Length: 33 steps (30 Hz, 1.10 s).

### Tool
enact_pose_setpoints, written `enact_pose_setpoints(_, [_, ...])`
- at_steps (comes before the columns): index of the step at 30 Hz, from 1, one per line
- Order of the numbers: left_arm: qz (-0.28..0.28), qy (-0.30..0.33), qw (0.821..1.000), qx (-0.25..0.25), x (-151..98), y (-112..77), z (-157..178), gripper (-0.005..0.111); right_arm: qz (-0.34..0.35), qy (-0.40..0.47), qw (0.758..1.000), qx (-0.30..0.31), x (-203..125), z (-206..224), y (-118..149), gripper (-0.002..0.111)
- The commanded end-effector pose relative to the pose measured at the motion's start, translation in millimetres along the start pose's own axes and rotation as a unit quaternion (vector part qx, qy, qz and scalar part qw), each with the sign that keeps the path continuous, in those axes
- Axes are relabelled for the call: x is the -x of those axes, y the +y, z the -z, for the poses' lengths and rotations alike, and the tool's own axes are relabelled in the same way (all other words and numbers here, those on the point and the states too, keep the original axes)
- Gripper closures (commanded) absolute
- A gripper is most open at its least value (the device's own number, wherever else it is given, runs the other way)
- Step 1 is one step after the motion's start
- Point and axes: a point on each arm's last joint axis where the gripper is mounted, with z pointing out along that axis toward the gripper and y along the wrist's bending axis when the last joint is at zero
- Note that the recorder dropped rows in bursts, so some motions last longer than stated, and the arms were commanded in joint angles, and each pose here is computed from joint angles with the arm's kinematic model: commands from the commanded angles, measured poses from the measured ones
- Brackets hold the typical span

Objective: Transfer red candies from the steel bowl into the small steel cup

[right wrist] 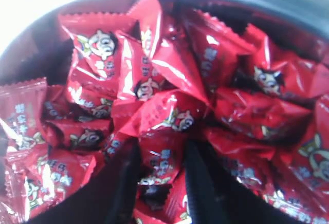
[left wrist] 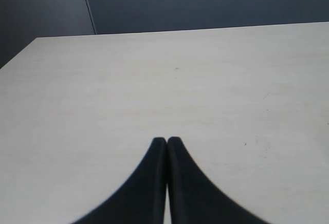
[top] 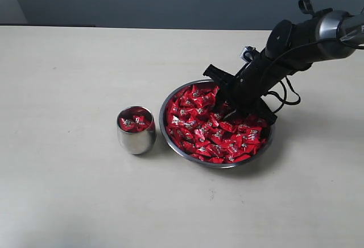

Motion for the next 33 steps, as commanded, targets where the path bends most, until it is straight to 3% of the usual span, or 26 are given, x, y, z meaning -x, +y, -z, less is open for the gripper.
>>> enact_pose_setpoints(1, [-0.001,-0.004,1.0,-0.003,-1,-0.3,0,0.106,0.0,-0.005,1.0,0.002,3,1,0,0.077])
enact_pose_setpoints(24, [-0.001,-0.004,1.0,-0.003,-1,-0.3,0,0.106,0.002,0.014,1.0,-0.01,1,-11,-5,0.078])
enact_pose_setpoints(26, [-0.001,-0.004,1.0,-0.003,-1,-0.3,0,0.106,0.003,0.013,1.0,-0.009,1,-11,-5,0.084])
enact_pose_setpoints(29, [-0.001,-0.004,1.0,-0.003,-1,-0.3,0,0.106,0.021,0.01,1.0,-0.008,1,-11,-5,0.109])
enact_pose_setpoints(33, [-0.001,-0.004,1.0,-0.003,-1,-0.3,0,0.106,0.022,0.01,1.0,-0.007,1,-11,-5,0.108])
